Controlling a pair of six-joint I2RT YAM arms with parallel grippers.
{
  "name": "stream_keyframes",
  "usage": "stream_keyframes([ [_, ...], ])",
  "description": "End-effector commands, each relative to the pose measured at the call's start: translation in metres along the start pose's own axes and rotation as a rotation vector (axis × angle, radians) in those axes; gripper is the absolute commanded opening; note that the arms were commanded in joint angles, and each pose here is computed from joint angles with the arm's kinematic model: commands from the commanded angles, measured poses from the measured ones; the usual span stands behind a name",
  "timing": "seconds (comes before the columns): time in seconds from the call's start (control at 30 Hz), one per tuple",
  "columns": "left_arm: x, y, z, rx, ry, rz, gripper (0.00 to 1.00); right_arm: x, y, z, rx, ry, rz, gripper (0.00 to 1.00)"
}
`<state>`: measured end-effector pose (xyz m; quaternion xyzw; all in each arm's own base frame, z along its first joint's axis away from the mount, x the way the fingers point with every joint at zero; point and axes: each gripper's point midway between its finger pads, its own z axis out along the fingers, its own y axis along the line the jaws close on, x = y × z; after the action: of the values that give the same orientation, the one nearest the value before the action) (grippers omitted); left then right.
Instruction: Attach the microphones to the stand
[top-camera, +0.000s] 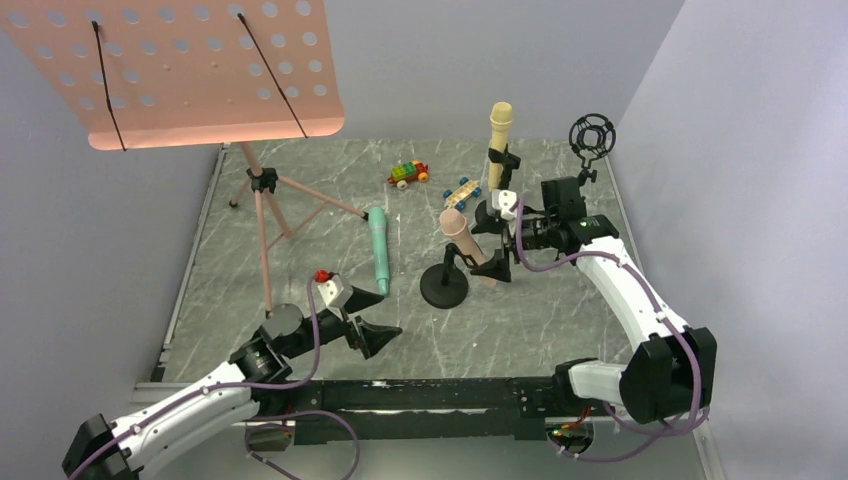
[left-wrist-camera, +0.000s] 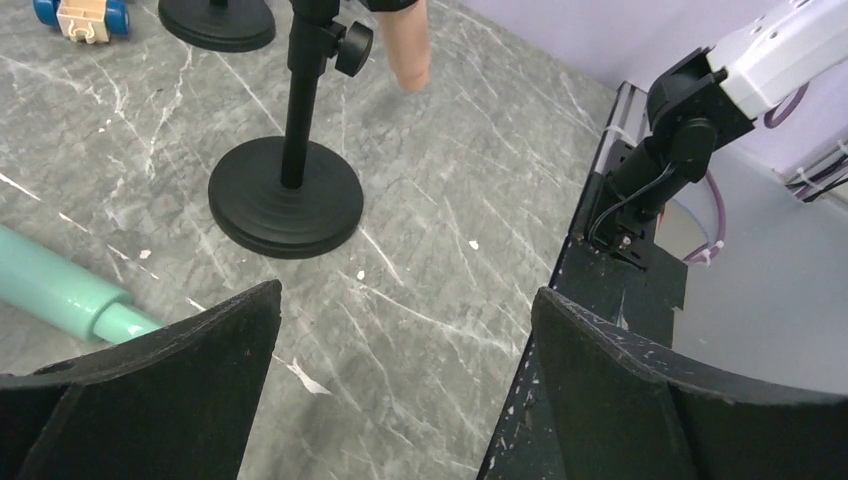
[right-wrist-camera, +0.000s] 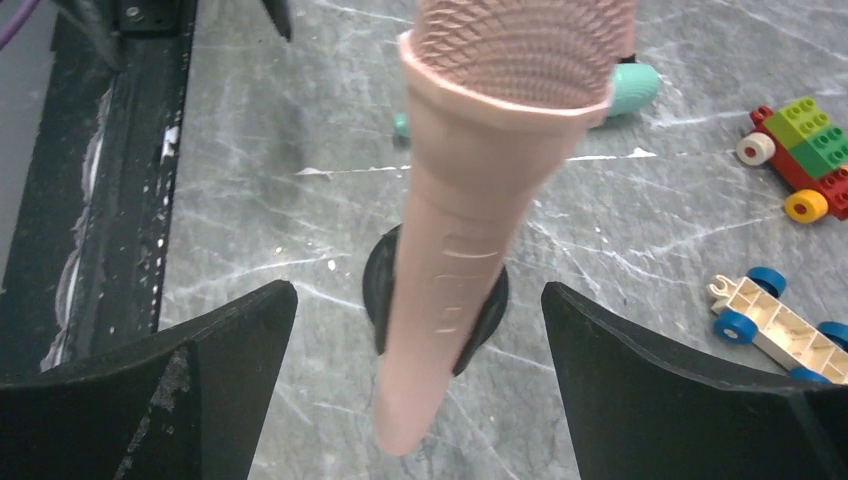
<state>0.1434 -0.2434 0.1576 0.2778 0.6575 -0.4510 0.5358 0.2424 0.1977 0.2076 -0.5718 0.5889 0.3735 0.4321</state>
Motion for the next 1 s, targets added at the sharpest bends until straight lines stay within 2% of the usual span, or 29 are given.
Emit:
stream_keyframes([
  [0.0,-0.020,-0.009,-0.003,0.021,-0.055,-0.034,0.99,-0.006,-0.031,0.006,0.088,0.004,0.029,1.00],
  [0.17,-0.019,-0.008,-0.005,0.011,-0.058,-0.040,0.99,-0.001,-0.022,0.023,0.044,0.002,0.084,0.99],
  [0.27,-0.017,-0.008,-0.005,0.013,-0.063,-0.060,0.99,0.002,-0.019,0.029,0.039,-0.014,0.112,0.94],
  [0.5,-0.008,-0.010,-0.004,0.029,-0.054,-0.120,0.99,0.012,-0.013,0.029,0.038,-0.004,0.119,0.74],
  [0.7,-0.009,-0.012,-0.004,0.035,-0.054,-0.131,0.99,0.010,-0.012,0.028,0.047,-0.017,0.109,0.46],
  [0.97,-0.011,-0.013,-0.006,0.033,-0.052,-0.139,0.99,-0.011,-0.035,0.025,0.130,-0.050,0.110,0.36],
])
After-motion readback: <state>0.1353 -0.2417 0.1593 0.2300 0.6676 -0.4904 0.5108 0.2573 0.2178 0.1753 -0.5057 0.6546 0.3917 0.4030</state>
